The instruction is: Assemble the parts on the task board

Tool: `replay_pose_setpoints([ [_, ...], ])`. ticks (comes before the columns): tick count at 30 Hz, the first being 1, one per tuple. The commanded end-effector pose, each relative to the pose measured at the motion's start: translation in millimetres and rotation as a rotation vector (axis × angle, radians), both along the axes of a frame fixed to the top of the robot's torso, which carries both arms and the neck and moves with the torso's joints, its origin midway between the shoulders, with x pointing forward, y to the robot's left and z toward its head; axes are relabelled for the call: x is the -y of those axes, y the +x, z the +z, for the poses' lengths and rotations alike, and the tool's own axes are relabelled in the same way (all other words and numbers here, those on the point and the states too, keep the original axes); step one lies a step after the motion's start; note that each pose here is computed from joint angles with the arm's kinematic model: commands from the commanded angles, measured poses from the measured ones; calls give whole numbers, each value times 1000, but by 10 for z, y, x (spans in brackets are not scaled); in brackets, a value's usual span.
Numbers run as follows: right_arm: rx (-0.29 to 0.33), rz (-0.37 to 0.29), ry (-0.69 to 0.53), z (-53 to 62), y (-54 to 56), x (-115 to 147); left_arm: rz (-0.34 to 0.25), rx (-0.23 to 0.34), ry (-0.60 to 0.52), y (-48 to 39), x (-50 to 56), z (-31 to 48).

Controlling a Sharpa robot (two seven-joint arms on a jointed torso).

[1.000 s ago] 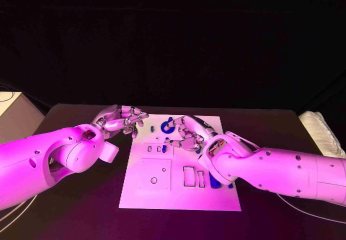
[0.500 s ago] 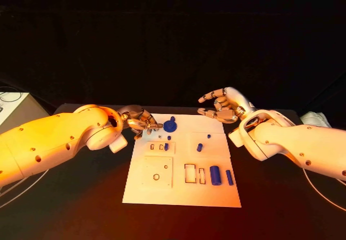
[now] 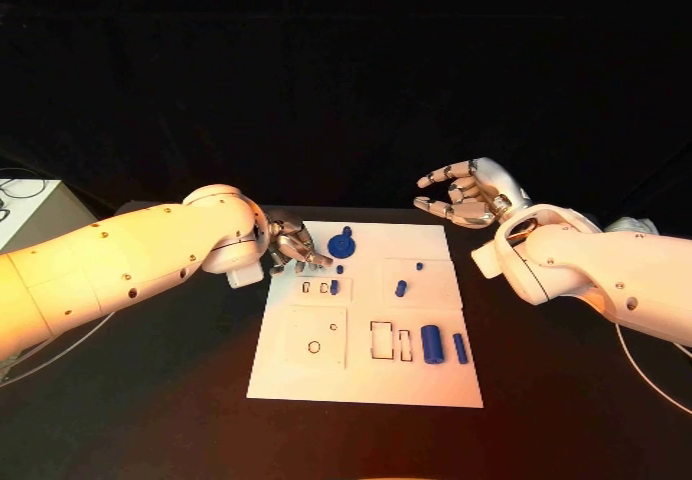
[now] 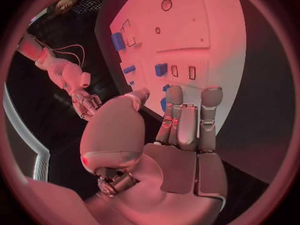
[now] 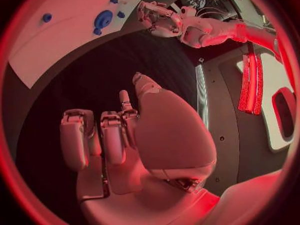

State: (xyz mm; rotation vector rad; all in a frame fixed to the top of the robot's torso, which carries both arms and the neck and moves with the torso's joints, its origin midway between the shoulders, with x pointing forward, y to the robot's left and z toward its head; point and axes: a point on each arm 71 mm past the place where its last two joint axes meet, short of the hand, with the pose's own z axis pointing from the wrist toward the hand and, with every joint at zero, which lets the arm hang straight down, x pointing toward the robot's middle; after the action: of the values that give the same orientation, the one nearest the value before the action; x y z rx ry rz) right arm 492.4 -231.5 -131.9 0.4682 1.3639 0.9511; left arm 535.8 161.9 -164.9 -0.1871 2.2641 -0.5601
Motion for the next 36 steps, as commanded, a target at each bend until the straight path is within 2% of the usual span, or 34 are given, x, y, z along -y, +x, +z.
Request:
replay_pose_setpoints([
  [1, -13, -3, 24, 5, 15, 16, -36, -30, 109, 9, 25, -38],
  [9, -22, -12, 24, 3, 36, 26, -65, -52, 128, 26, 181, -90],
  [16, -33, -13, 22, -6, 49, 13, -87, -66, 136, 23, 270, -114],
  [36, -50, -3, 18, -24, 75, -26, -115, -96, 134, 8, 383, -155],
])
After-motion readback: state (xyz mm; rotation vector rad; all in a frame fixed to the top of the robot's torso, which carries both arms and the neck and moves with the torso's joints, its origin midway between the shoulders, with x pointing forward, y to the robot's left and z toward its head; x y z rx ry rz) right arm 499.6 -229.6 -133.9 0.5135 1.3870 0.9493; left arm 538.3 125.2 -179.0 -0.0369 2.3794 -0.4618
